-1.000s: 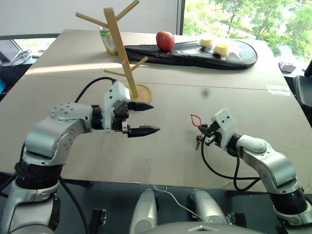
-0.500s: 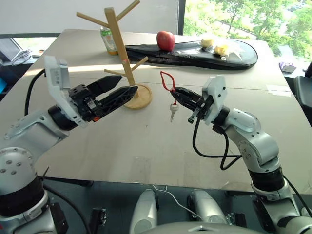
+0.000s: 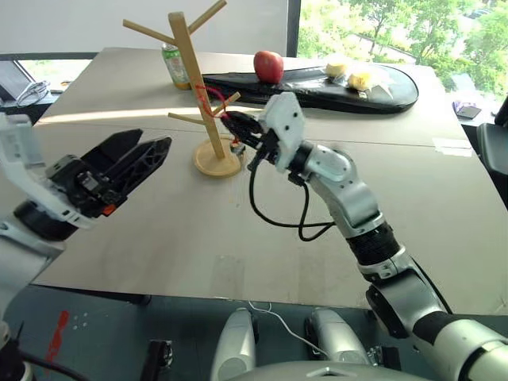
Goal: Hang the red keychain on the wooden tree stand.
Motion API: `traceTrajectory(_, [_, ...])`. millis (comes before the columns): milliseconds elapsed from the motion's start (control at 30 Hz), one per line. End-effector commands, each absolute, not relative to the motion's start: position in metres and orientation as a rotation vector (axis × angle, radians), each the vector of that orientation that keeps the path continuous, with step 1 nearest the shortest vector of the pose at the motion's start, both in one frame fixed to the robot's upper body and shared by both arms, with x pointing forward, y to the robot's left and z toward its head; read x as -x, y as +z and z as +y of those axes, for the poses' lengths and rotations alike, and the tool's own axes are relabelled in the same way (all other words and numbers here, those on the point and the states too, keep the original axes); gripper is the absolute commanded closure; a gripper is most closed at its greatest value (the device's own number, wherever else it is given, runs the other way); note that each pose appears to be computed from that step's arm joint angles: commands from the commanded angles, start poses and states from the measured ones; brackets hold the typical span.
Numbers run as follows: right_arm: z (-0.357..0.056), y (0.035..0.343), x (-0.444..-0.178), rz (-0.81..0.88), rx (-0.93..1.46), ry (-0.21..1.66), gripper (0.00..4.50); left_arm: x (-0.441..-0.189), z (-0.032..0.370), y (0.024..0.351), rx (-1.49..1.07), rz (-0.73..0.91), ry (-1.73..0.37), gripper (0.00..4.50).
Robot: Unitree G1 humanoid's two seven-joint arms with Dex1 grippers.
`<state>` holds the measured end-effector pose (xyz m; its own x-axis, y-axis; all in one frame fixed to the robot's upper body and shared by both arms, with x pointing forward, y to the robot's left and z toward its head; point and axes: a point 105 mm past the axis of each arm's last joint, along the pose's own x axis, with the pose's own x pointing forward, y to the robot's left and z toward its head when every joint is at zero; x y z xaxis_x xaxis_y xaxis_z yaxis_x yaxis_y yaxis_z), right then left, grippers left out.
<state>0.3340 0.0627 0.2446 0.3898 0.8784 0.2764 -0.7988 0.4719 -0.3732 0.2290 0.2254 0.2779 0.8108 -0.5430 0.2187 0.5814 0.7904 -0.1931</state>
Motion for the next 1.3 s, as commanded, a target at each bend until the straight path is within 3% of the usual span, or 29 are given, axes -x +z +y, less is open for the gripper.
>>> traceTrajectory(33, [0.071,0.26,-0.334,-0.543,0.218,1.058,4.38,-0.222,0.232,0.291,0.22,-0.219,-0.589,0.0])
traceTrajectory(700, [0.082,0.248,-0.361,-0.472,0.322,0.994,4.38,-0.229,0.234,0.29,0.209,-0.223,-0.589,0.0])
traceTrajectory(800, [0.079,0.243,-0.362,-0.451,0.326,1.0,3.31,-0.232,0.235,0.291,0.201,-0.22,-0.589,0.0])
traceTrajectory(867, [0.075,0.24,-0.362,-0.434,0.331,1.013,2.37,-0.234,0.235,0.291,0.2,-0.219,-0.589,0.0])
traceTrajectory(900, [0.072,0.237,-0.361,-0.423,0.34,1.024,2.13,-0.235,0.235,0.291,0.198,-0.217,-0.59,0.0])
traceTrajectory(933, [0.06,0.23,-0.361,-0.398,0.37,1.045,1.51,-0.239,0.236,0.29,0.191,-0.204,-0.582,0.0])
traceTrajectory(967, [0.052,0.225,-0.36,-0.38,0.392,1.061,1.35,-0.242,0.237,0.288,0.186,-0.195,-0.576,0.0])
traceTrajectory(1067, [0.005,0.218,-0.361,-0.301,0.438,1.067,0.04,-0.249,0.239,0.284,0.148,-0.146,-0.57,0.0])
traceTrajectory(1300, [-0.067,0.25,-0.341,-0.147,0.351,1.121,0.04,-0.26,0.247,0.28,0.03,-0.045,-0.611,0.0])
